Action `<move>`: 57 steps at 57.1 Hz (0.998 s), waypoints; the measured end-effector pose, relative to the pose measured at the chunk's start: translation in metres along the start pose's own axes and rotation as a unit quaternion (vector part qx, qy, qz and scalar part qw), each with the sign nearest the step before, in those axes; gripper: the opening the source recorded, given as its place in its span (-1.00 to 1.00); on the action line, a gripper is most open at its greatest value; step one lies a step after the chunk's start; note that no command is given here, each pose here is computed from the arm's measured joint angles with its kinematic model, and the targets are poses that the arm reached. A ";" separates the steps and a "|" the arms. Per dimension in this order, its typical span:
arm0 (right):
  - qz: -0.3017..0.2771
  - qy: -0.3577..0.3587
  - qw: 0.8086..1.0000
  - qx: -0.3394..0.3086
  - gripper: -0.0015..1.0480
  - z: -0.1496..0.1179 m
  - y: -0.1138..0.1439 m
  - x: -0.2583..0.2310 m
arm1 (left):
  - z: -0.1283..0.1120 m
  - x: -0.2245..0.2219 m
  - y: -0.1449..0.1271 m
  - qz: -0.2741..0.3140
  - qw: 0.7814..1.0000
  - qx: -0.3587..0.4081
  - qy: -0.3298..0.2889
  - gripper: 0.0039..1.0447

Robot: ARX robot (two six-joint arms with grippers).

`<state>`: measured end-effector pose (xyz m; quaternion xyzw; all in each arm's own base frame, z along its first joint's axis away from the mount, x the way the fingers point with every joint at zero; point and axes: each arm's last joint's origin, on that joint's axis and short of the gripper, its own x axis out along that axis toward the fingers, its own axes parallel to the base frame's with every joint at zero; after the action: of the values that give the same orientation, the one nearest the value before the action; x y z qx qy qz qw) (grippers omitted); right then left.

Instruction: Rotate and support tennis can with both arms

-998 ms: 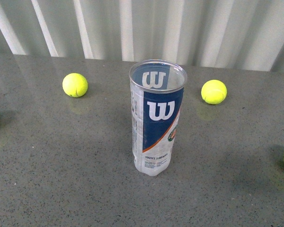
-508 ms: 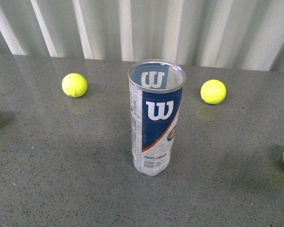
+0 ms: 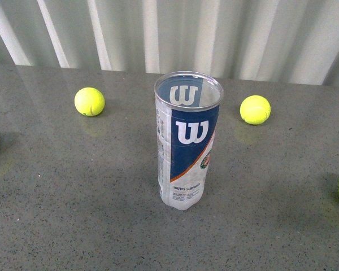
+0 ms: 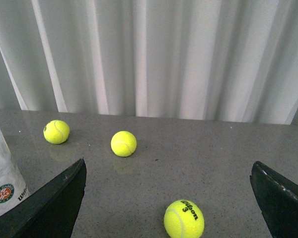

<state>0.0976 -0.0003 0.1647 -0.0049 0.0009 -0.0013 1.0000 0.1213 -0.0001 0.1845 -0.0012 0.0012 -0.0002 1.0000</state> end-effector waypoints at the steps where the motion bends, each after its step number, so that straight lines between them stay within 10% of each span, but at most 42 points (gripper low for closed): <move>1: 0.000 0.000 1.000 0.000 0.86 0.000 0.000 0.000 | 0.000 0.000 0.000 0.000 1.000 0.000 0.000 -0.94; 57: 0.000 0.000 1.000 0.000 0.86 0.000 0.000 0.000 | -0.013 -0.025 0.000 0.000 1.000 0.000 -0.012 -0.94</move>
<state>0.0976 -0.0003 0.1647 -0.0049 0.0009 -0.0015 1.0000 0.0964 -0.0001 0.1715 -0.0012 -0.0106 -0.0004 0.9999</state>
